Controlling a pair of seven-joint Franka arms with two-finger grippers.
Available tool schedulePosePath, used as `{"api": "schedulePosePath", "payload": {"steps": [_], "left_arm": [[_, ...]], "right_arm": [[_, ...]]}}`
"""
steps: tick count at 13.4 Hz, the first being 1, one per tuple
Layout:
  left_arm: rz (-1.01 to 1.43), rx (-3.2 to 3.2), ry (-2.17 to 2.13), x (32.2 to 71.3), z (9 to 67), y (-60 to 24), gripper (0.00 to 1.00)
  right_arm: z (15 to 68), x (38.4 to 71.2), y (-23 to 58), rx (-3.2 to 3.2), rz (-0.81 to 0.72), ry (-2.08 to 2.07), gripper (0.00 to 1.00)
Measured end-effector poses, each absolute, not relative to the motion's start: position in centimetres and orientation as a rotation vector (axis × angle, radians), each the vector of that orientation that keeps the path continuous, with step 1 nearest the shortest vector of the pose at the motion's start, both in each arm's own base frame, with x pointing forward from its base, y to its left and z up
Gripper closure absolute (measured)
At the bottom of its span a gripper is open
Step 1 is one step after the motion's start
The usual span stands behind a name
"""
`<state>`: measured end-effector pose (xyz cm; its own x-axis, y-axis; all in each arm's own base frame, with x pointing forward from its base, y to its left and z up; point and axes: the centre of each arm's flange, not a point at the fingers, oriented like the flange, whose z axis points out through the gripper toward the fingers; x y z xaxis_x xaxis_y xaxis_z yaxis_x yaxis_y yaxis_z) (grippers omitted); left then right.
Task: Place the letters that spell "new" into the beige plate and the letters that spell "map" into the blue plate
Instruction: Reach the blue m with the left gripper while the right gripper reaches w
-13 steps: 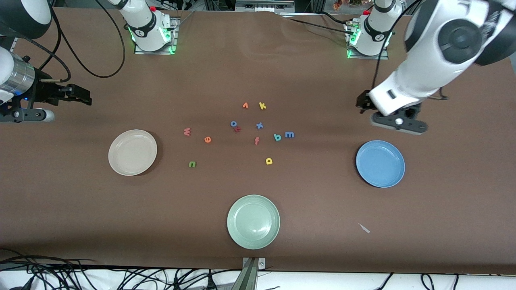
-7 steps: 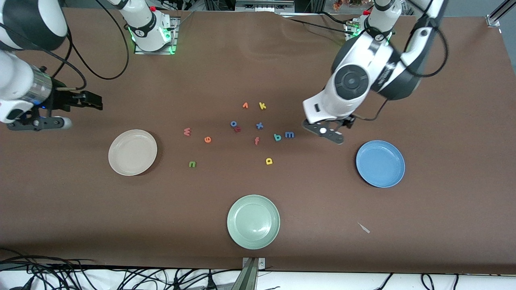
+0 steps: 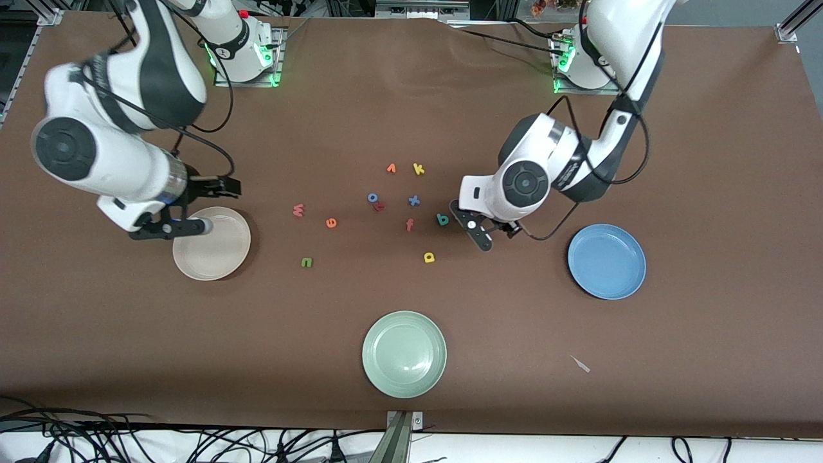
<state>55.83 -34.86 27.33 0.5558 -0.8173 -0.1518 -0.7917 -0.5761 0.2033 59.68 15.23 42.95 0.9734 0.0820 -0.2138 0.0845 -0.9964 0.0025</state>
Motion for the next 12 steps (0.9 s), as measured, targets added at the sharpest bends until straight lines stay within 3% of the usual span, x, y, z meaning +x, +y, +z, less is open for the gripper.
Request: {"api": "schedulePosePath", "payload": {"steps": [4,12], "left_arm": [[-0.311,2.566,-1.579,52.1,22.8,-41.3,0.00],[-0.239,2.384,-1.883,52.5,18.2,-40.0,0.00]], "right_arm": [[36.0,58.4,18.1,3.129,-0.203,0.060,0.00],[25.9,53.1,21.3,3.139,-0.100,-0.087,0.00]]}}
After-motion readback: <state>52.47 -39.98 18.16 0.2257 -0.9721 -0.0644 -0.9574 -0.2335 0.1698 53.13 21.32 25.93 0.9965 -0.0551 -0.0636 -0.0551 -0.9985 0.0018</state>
